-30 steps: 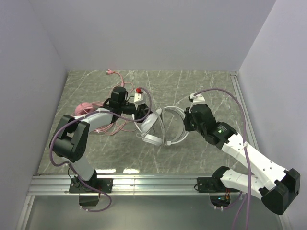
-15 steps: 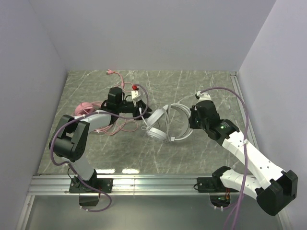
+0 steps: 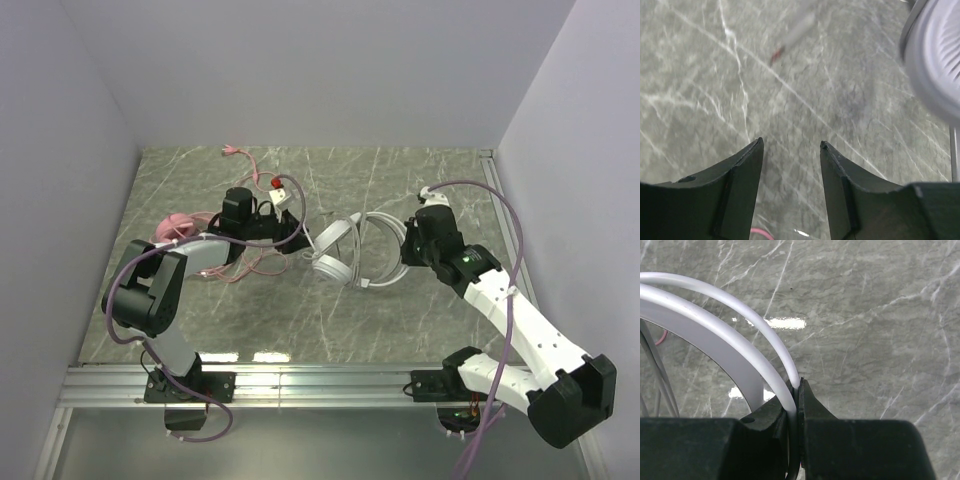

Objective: Wrap the headphones
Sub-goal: Place the headphones on the table

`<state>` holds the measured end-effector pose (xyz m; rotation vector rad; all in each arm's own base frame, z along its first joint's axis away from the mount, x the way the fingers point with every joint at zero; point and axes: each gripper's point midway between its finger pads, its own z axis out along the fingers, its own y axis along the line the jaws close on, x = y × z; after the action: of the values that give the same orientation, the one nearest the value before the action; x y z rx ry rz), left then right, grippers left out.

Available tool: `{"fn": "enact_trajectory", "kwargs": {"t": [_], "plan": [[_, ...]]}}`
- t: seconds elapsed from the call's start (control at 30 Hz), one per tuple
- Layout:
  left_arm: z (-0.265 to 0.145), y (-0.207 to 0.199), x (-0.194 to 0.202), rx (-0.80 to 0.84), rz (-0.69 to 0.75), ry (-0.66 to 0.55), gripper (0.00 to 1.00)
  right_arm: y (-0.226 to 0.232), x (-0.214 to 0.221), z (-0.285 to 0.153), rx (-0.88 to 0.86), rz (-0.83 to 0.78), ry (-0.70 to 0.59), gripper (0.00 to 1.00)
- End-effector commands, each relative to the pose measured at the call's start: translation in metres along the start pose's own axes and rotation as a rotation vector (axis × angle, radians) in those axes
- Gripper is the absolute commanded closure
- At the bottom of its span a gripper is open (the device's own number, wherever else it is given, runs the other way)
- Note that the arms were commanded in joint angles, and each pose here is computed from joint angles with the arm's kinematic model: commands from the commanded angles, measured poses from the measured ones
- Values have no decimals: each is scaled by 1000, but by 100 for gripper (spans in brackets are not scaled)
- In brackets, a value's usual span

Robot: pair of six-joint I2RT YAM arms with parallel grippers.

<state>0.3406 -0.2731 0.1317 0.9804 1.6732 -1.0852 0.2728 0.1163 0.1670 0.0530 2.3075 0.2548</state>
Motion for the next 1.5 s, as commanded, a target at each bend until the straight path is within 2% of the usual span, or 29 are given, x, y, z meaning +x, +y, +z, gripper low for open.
{"fn": "enact_trajectory", "kwargs": {"t": [0.0,0.27,0.63,0.67,0.7,0.83,0.87,0.9,1.17,1.27,1.47], "plan": [[-5,6,-7,-57,-9,-11,46,15,-42,-13,-65,78,-114,100],[-11,8,-11,-130,-97,-32,45,-9,-54,-13,6,140,-127,100],[-43,3,-39,-334,-243,-166,41,-45,-72,1,92,253,-150,100],[-44,3,-38,-345,-254,-160,37,-49,-73,2,102,259,-150,100],[-46,4,-37,-362,-273,-158,24,-52,-76,3,112,265,-150,100],[-54,1,-40,-394,-298,-190,17,-71,-81,5,145,313,-161,100],[-57,-1,-36,-405,-310,-193,3,-78,-83,7,159,331,-163,100],[-62,-1,-42,-426,-321,-228,1,-81,-85,8,168,338,-165,100],[-89,-3,-45,-563,-464,-326,1,-126,-88,18,277,424,-183,100],[-97,-2,-37,-619,-513,-310,1,-141,-88,27,305,457,-170,100],[-121,-13,-40,-679,-519,-398,1,-158,-88,47,346,496,-153,100]]}}
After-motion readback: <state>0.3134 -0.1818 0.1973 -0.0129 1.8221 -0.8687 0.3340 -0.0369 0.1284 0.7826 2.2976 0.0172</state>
